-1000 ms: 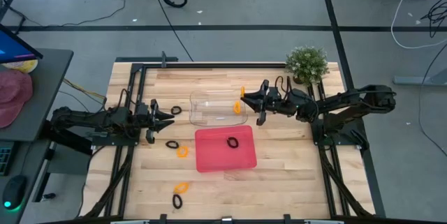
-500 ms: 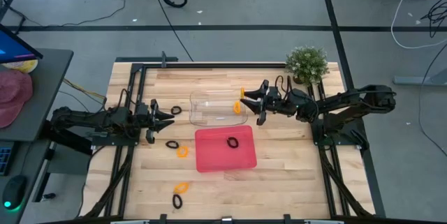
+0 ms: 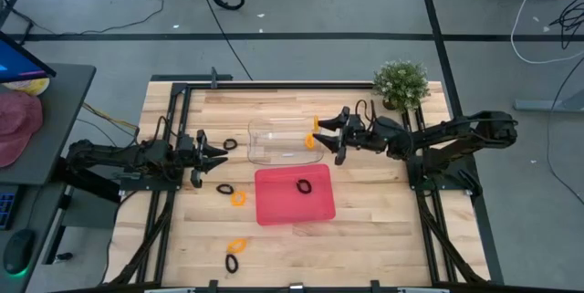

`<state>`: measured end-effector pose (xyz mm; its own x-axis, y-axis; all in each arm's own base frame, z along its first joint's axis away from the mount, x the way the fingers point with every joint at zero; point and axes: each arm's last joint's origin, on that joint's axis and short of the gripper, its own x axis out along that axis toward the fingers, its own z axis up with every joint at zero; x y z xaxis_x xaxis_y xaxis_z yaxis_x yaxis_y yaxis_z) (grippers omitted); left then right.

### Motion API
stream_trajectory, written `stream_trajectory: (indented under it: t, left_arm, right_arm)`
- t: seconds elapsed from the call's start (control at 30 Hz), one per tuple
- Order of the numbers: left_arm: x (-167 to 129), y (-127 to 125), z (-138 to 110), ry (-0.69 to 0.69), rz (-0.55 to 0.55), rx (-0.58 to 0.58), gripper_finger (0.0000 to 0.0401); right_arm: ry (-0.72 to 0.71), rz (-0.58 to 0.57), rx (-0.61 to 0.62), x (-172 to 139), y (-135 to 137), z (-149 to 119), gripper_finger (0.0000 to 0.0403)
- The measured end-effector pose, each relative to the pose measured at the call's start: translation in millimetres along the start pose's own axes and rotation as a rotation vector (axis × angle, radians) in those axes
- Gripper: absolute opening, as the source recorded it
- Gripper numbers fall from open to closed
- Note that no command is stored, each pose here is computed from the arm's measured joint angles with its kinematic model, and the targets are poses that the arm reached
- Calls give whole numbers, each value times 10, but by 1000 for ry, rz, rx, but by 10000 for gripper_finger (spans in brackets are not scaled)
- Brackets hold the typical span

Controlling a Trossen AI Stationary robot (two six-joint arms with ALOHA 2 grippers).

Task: Sort spring keychains
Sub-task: Put the yellow spring keychain into the transparent bin, then put the black spring keychain into the red bin

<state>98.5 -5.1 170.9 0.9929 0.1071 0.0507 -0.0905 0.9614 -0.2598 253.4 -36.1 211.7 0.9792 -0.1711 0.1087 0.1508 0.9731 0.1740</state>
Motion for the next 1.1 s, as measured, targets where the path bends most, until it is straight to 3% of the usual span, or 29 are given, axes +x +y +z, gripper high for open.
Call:
stream_trajectory:
  t: [0.13, 0.33, 0.43, 1.1]
  left_arm:
    - [0, 0, 0, 0, 0, 0, 103]
    - [0, 0, 0, 0, 0, 0, 103]
    - [0, 0, 0, 0, 0, 0, 103]
    - [0, 0, 0, 0, 0, 0, 103]
  right_arm:
    - [71, -13, 1, 47, -2, -20, 221]
    - [355, -50, -34, 295, 43, 52, 222]
    - [421, -59, -45, 365, 53, 97, 222]
    - [439, -64, -40, 371, 53, 96, 222]
